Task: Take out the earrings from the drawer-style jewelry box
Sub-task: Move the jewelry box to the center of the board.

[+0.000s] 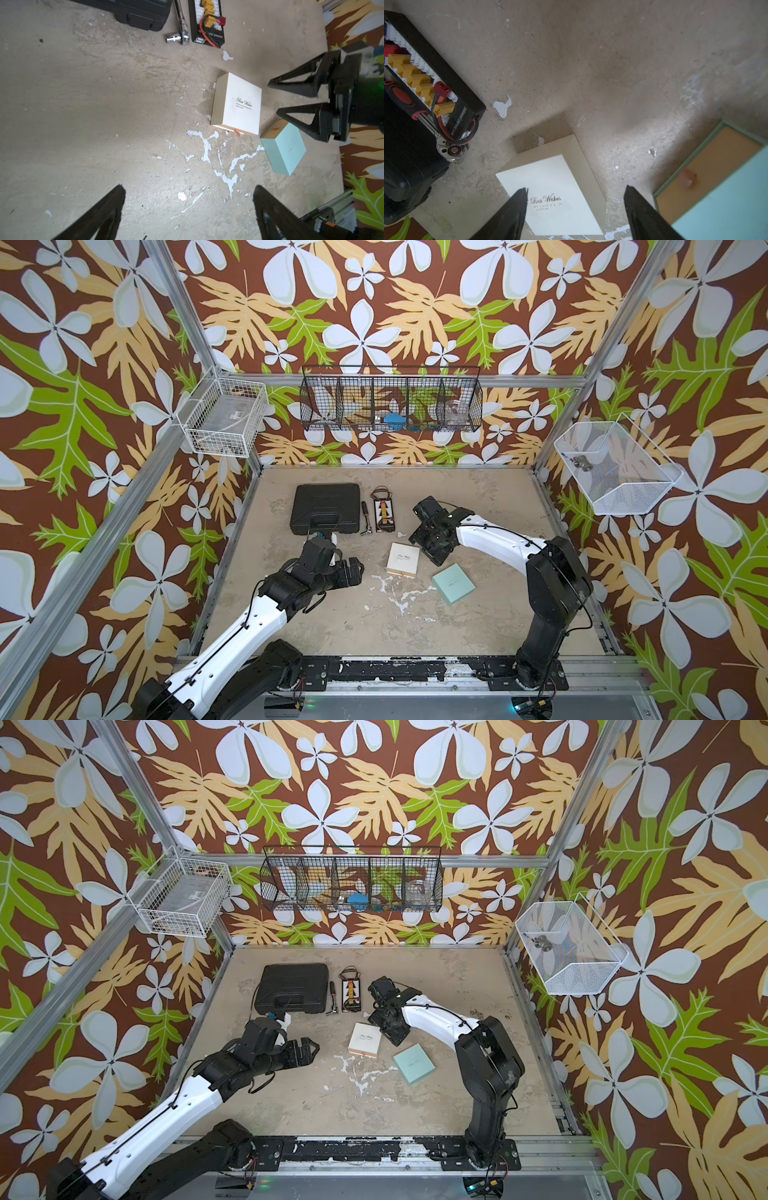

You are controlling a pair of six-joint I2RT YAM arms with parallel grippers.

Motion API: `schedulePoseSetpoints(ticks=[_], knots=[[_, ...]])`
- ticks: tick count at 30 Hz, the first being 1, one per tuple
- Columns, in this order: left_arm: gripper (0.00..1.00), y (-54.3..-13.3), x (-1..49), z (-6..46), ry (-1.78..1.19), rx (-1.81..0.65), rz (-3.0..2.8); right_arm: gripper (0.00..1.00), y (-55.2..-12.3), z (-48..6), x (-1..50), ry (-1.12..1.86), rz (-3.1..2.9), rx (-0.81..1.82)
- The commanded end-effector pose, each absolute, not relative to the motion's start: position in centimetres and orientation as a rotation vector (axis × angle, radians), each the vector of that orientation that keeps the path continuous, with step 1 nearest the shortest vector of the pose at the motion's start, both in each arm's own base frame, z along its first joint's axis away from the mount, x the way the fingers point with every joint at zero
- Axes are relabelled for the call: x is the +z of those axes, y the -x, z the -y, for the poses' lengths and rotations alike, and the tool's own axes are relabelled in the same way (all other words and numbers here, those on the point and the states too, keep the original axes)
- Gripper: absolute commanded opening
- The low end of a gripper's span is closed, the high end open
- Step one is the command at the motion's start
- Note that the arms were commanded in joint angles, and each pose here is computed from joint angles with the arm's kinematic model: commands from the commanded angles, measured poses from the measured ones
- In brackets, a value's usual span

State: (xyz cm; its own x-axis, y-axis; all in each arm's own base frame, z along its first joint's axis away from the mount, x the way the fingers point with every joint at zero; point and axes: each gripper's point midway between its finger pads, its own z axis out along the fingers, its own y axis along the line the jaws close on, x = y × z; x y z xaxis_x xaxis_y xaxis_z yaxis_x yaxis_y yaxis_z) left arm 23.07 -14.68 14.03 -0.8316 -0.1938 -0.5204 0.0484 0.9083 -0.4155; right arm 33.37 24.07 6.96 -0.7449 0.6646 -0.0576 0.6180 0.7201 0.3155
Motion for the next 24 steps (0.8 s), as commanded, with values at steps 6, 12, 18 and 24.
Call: schedulePoseSetpoints(ticks=[6, 12, 18, 24], knots=[[0.98, -24.2, 15.3, 15.0, 0.039, -0.487, -2.407, 0.81, -33.1, -25.0, 5.2, -1.198, -2.775, 0.467], [0.98, -23.9, 15.4, 15.4, 0.056, -0.533, -2.413, 0.79, -33.4, -25.2, 5.0, -1.237, -2.774, 0.467], [0.98, -23.6, 15.8, 15.4, 0.066, -0.563, -2.396, 0.83, -33.9, -25.4, 4.9, -1.277, -2.748, 0.496], [0.97, -23.3, 15.6, 15.6, 0.088, -0.594, -2.405, 0.91, -33.9, -25.7, 4.6, -1.329, -2.734, 0.538]])
